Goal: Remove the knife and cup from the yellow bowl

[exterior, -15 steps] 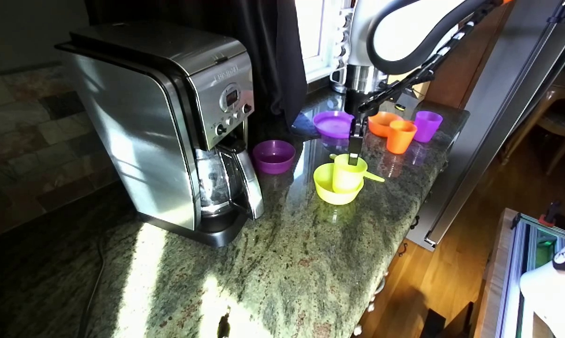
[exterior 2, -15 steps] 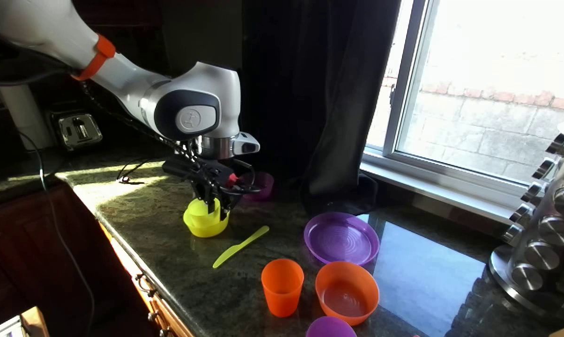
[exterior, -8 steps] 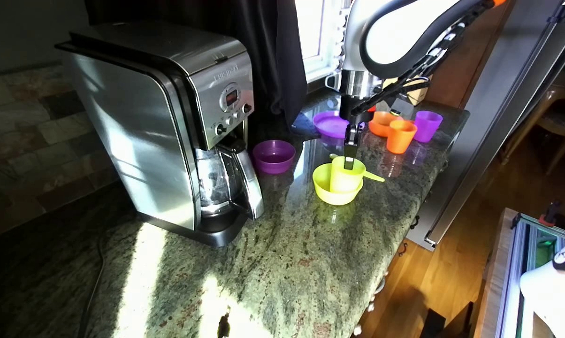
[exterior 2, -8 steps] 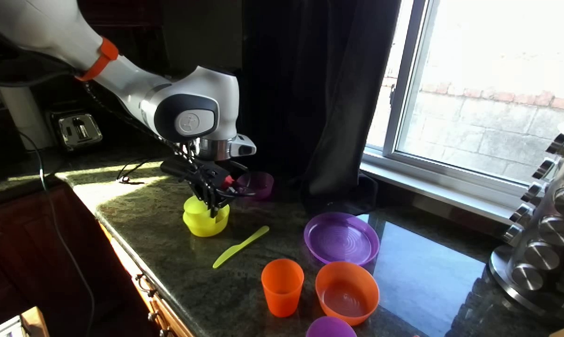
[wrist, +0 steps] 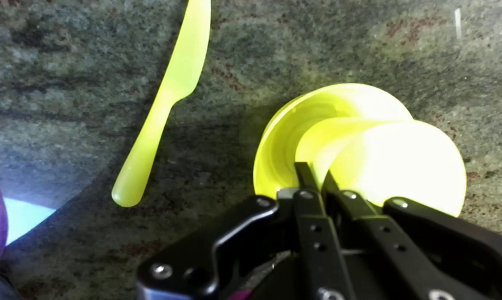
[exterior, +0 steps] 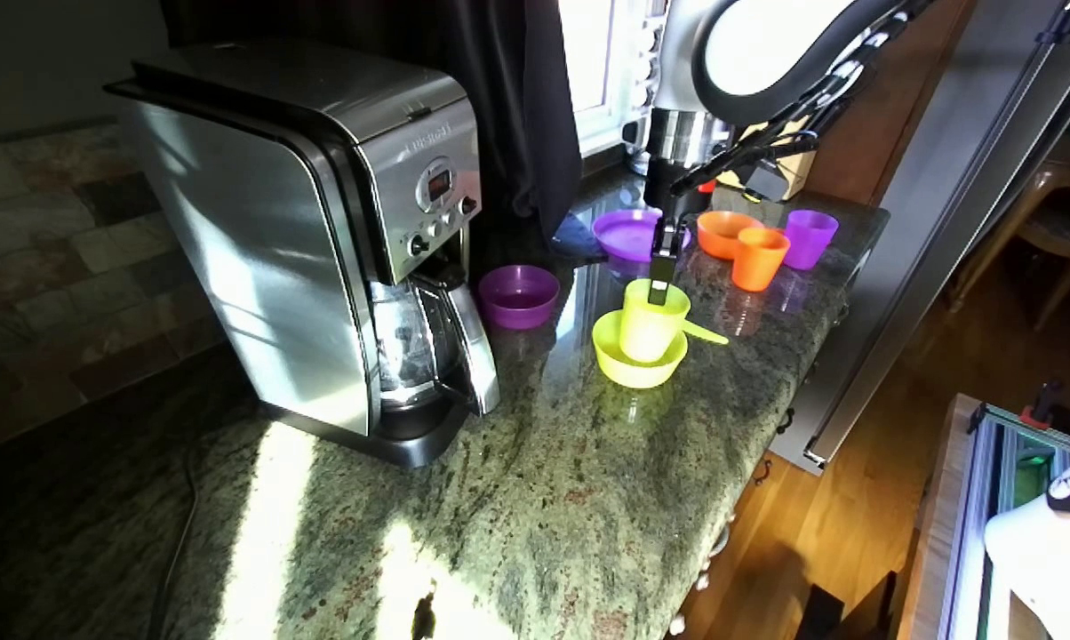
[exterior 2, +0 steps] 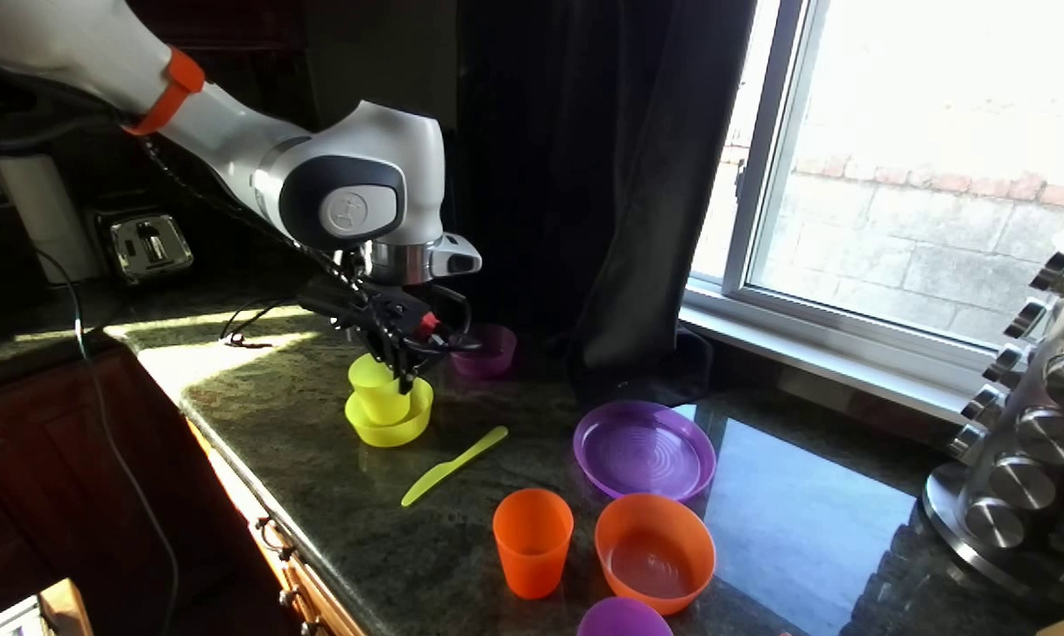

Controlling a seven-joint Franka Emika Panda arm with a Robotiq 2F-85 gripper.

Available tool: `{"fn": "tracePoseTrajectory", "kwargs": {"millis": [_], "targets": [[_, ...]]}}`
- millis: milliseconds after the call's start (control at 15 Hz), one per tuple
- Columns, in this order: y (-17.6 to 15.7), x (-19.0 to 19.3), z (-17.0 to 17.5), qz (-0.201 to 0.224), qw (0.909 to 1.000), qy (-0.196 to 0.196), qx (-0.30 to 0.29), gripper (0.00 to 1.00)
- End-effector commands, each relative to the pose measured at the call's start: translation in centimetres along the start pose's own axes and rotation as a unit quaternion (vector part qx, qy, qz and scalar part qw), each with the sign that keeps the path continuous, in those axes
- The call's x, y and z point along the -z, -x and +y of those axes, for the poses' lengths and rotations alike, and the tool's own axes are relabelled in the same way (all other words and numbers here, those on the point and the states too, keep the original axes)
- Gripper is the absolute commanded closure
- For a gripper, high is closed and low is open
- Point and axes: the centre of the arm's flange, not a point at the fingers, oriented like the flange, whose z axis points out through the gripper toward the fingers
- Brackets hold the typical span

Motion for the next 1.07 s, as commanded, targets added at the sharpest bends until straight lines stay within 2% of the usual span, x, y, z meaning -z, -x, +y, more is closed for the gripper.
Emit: {"fn": "tracePoseTrajectory", "kwargs": {"millis": [0, 267, 533, 1000], "targets": [[1.7, 3.3, -1.2, 0.013, 0.9998, -0.001, -0.012, 0.99], [2.9, 6.5, -1.4, 0.020, 0.9991, 0.012, -0.034, 0.99], [2.9, 8.9, 0.2, 0.045, 0.9947, 0.010, -0.092, 0.99], [1.1, 9.2, 3.1, 0.046, 0.9806, 0.007, -0.191, 0.99]]}}
